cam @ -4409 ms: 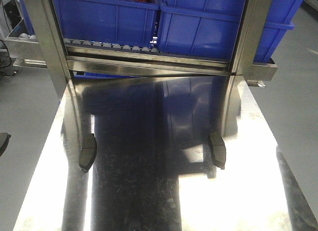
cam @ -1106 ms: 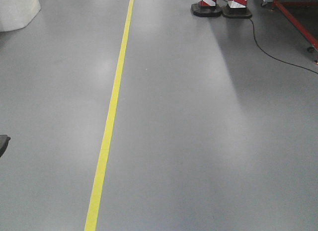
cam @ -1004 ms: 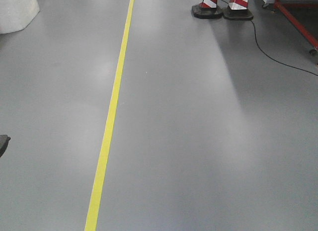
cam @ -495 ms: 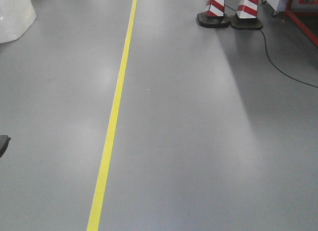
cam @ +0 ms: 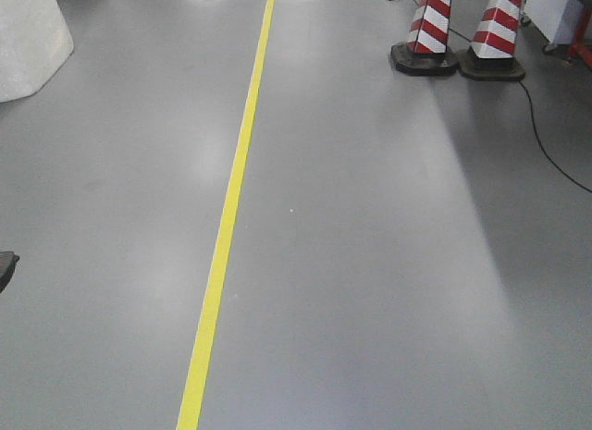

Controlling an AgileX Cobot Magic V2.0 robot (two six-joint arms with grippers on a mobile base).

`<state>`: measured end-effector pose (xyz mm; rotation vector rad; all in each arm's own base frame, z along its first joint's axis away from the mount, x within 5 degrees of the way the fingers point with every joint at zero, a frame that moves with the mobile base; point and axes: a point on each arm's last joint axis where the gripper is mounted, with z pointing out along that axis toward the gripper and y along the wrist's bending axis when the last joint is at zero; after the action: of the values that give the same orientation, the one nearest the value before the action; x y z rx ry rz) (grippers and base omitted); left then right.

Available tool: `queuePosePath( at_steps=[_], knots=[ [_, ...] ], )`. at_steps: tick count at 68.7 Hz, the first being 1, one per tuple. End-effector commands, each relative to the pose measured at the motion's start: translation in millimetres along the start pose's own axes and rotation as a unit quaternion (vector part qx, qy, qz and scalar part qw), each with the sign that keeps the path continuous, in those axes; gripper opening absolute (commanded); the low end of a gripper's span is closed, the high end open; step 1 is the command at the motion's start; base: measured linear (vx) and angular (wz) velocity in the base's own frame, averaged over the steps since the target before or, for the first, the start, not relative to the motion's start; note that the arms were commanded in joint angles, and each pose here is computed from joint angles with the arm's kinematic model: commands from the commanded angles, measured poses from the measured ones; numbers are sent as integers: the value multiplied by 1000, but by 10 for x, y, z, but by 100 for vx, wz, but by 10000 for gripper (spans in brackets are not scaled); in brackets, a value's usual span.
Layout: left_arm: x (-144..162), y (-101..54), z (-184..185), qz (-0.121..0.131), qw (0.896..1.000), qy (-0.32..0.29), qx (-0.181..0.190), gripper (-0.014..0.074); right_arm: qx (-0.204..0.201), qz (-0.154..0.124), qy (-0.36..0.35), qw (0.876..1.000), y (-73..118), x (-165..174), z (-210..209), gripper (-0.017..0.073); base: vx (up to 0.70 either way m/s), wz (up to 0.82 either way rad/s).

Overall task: Move and align brake pads A on conveyor
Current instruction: 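Drive the base away from the table holding both pads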

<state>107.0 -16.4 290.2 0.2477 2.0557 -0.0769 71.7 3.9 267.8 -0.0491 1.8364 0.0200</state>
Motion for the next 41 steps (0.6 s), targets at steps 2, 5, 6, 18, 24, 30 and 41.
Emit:
queuePosePath(
  at_steps=[2, 5, 6, 18, 24, 30, 41],
  knots=[
    [-161, 16, -39, -5, 998, -54, -7, 109, 10, -4, -58, 998, -18, -179, -32, -5, 63, 4],
    [-161, 16, -39, -5, 998, -54, -7, 109, 10, -4, -58, 998, -18, -179, -32, -5, 63, 4],
    [-161, 16, -39, -5, 998, -54, -7, 109, 10, -4, -58, 998, -18, -179, -32, -5, 63, 3],
    [-162, 16, -39, -5, 998, -55, -7, 109, 10, -4, -58, 998, -18, -179, -32, -5, 65, 0],
    [-162, 16, -37, -5, 998, -55, -7, 109, 10, -4, -58, 998, -18, -179, -32, -5, 66, -5],
    [-162, 16, -37, -5, 998, -55, -7, 109, 10, -4, -58, 998, -18, -178, -32, -5, 66, -7],
    [-162, 16, -37, -5, 998, -55, -7, 109, 10, -4, -58, 998, -18, -179, -32, -5, 66, -6]
  ],
)
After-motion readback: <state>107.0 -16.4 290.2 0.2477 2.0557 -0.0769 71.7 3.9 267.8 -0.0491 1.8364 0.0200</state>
